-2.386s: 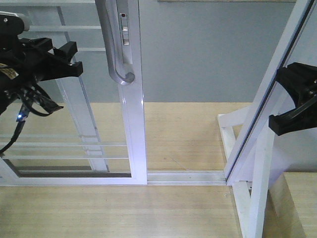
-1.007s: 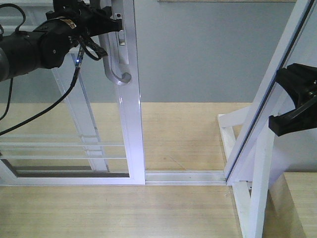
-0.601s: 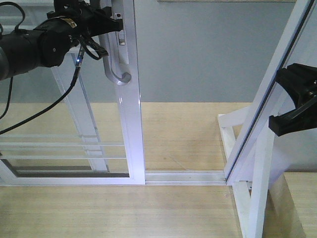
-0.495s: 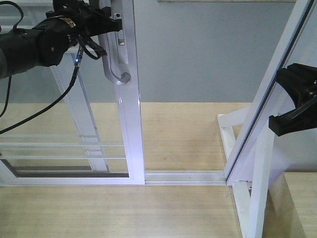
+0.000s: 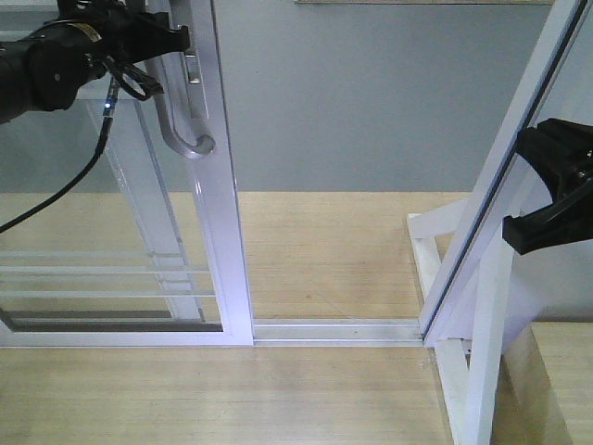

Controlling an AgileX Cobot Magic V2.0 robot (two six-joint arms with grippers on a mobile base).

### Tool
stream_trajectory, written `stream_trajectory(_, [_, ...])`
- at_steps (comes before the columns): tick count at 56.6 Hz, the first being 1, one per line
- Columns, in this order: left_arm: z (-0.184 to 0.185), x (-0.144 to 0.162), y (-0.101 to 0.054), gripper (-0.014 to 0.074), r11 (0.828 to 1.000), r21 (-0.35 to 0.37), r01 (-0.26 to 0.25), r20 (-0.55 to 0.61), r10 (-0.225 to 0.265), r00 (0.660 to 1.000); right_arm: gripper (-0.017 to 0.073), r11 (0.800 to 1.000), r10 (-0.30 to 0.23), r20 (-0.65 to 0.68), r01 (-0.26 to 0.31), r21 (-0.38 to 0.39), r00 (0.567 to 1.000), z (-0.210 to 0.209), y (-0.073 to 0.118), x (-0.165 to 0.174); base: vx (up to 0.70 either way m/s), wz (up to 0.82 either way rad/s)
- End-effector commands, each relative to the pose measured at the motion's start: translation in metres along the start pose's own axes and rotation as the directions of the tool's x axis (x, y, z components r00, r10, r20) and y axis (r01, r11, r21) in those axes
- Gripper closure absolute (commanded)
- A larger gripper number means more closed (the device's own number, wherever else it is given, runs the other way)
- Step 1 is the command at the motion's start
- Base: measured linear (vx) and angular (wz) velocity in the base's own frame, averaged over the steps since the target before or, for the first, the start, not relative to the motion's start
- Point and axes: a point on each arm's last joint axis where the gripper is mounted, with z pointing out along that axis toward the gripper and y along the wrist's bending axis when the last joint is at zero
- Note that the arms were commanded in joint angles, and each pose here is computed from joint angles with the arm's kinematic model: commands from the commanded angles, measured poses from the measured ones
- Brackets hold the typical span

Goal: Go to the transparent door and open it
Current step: 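Slide the door farther open with the left gripper holding the handle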

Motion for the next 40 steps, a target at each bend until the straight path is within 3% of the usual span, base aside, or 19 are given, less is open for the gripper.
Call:
stream_trajectory(1, [-0.009, -0.031, 0.028, 0.0600, 0.997, -0.067, 0.034, 0.161, -0.023, 0.987, 0.0565, 0.999, -0.017, 0.114, 0.014, 0.033, 0.993, -0.004, -0.005, -0.018, 0.00, 0.00])
stream_trajectory(22, [-0.013, -0.029, 0.070, 0.0600, 0.986, -0.157, 0.058, 0.146, -0.035, 0.989, 0.0565, 0.999, -0.017, 0.114, 0.014, 0.033, 0.993, -0.004, -0.005, -0.018, 0.00, 0.00])
stream_trajectory(40, [-0.015, -0.026, 0.085, 0.0600, 0.980, -0.188, 0.065, 0.118, -0.043, 0.992, 0.0565, 0.999, -0.018, 0.114, 0.015, 0.033, 0.993, -0.004, -0.005, -0.018, 0.00, 0.00])
